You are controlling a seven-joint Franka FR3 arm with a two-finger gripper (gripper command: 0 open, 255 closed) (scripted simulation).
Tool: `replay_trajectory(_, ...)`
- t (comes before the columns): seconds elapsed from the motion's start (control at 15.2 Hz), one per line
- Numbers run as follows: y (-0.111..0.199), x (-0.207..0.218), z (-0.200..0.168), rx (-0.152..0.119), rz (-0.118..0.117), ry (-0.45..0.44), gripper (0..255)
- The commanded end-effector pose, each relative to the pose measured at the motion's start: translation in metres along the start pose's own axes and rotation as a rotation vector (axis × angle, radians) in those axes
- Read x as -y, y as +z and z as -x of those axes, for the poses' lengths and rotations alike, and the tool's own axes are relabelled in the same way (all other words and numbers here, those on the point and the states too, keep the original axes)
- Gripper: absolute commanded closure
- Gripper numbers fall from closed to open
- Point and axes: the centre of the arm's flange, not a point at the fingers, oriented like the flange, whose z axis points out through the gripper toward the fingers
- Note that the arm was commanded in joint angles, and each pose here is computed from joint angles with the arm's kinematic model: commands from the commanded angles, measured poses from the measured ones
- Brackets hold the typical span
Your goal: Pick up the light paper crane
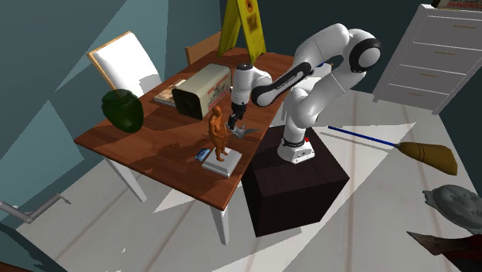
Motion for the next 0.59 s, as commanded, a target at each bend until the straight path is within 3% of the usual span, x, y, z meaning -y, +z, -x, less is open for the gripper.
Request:
replay_trajectory(0.0, 0.015, -0.002, -0.002, -0.008, -0.005, 0.026, 0)
replay_trajectory(0.53, 0.049, -0.002, 0.003, -0.008, -0.005, 0.026, 0)
